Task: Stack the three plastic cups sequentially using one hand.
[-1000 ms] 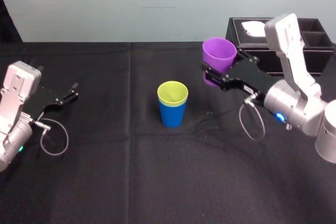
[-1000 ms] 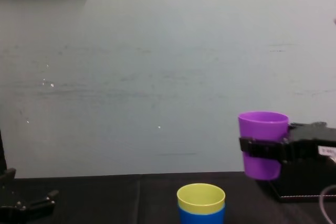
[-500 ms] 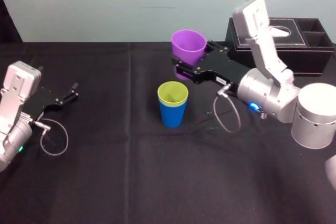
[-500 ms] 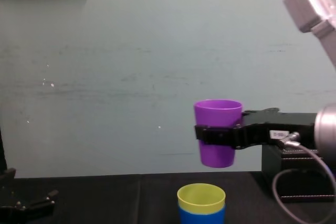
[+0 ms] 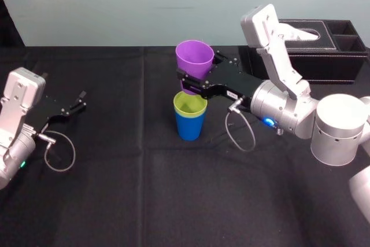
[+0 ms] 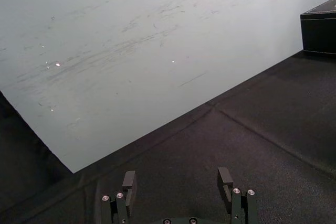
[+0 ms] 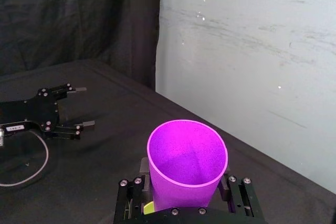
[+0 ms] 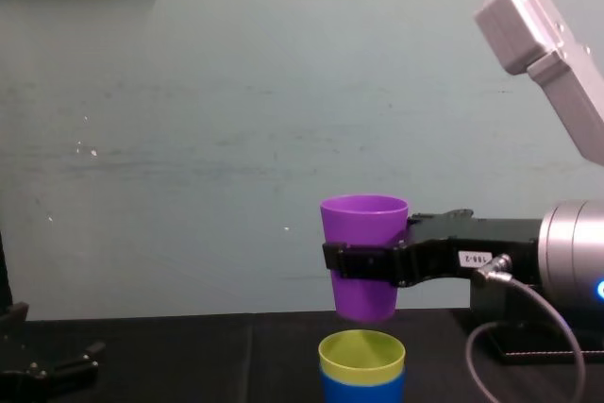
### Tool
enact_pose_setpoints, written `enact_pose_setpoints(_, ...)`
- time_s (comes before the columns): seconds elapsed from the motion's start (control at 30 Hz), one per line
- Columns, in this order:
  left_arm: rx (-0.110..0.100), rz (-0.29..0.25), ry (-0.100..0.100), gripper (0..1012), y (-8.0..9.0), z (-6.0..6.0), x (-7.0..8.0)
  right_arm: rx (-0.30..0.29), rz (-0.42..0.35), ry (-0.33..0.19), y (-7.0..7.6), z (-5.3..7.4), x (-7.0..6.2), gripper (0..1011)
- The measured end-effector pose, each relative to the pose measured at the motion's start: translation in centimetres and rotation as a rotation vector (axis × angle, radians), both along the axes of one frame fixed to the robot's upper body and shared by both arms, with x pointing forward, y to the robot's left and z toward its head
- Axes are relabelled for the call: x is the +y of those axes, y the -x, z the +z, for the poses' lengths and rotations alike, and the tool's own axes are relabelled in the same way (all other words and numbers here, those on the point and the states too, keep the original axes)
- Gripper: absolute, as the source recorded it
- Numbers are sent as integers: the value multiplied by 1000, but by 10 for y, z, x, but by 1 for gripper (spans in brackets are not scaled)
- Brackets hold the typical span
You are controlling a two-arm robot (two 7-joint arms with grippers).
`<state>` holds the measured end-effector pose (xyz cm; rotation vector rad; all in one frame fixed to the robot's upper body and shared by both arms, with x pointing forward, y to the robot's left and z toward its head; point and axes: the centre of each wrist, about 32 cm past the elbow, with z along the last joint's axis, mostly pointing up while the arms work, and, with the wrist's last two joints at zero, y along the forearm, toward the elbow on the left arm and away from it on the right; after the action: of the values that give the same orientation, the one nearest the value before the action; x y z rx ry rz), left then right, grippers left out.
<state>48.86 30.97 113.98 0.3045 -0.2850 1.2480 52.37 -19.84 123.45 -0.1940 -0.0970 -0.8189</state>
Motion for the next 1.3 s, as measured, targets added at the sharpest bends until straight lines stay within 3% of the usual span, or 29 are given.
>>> enact_pose_setpoints(0.87,0,0,0,1011,0,0,0,47,1,5,-7,-25,4,729)
enact_pose_setpoints(1.3,0,0,0,1011,0,0,0,60,13,1,-4,-31,7,729)
